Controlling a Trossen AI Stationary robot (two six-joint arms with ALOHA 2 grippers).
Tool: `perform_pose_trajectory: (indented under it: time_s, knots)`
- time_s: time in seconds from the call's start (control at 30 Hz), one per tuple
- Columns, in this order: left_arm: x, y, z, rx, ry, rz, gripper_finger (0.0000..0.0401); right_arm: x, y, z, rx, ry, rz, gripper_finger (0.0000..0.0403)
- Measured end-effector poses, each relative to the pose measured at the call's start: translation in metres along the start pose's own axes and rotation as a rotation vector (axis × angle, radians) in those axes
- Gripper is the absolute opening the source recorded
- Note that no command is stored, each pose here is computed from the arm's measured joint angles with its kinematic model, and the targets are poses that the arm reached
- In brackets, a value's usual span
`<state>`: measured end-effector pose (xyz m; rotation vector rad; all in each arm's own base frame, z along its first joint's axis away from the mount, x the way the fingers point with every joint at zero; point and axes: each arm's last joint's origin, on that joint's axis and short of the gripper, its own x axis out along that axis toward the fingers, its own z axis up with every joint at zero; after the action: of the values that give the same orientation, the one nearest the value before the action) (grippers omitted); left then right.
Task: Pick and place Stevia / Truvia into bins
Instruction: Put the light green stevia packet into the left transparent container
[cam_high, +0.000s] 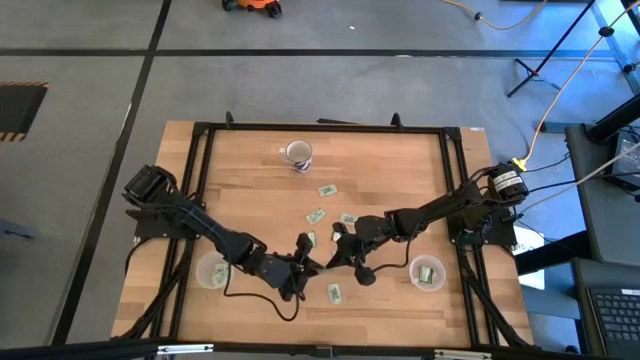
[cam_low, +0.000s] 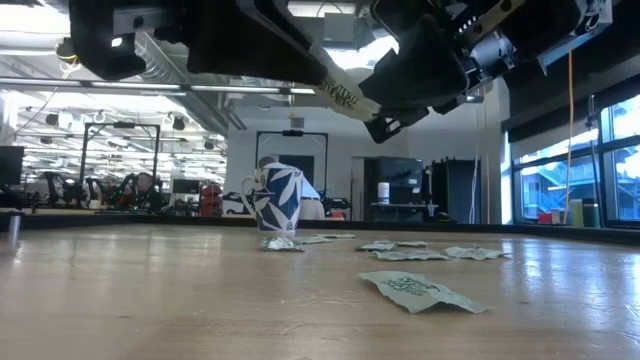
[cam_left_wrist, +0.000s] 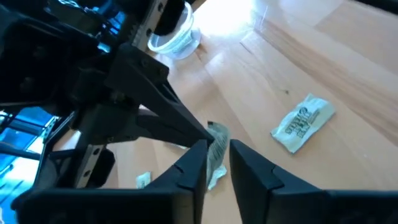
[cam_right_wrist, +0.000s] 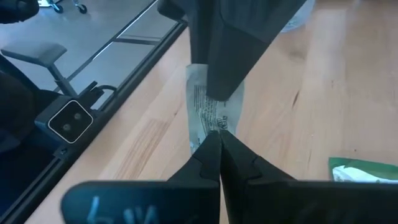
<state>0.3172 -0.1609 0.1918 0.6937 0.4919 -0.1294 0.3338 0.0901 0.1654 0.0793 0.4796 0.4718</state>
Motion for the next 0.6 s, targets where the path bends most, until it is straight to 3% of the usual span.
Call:
perform_pose_trajectory:
  time_s: [0.2,0.33,0.6]
  knots:
    - [0.000,-0.001,-0.001,0.002,-0.002,-0.031,0.0009,0.000,0.001,0.001,-0.004,-0.007,0.003,0.0000]
    - [-0.003,0.001,0.001,-0.065,-0.017,-0.058,0.0004,0.000,0.001,0.002,-0.014,-0.013,0.010,0.0009]
    - [-0.021,0.012,0.007,-0.272,-0.021,-0.080,0.0003,0.000,0.000,0.001,-0.070,-0.011,-0.031,0.0083]
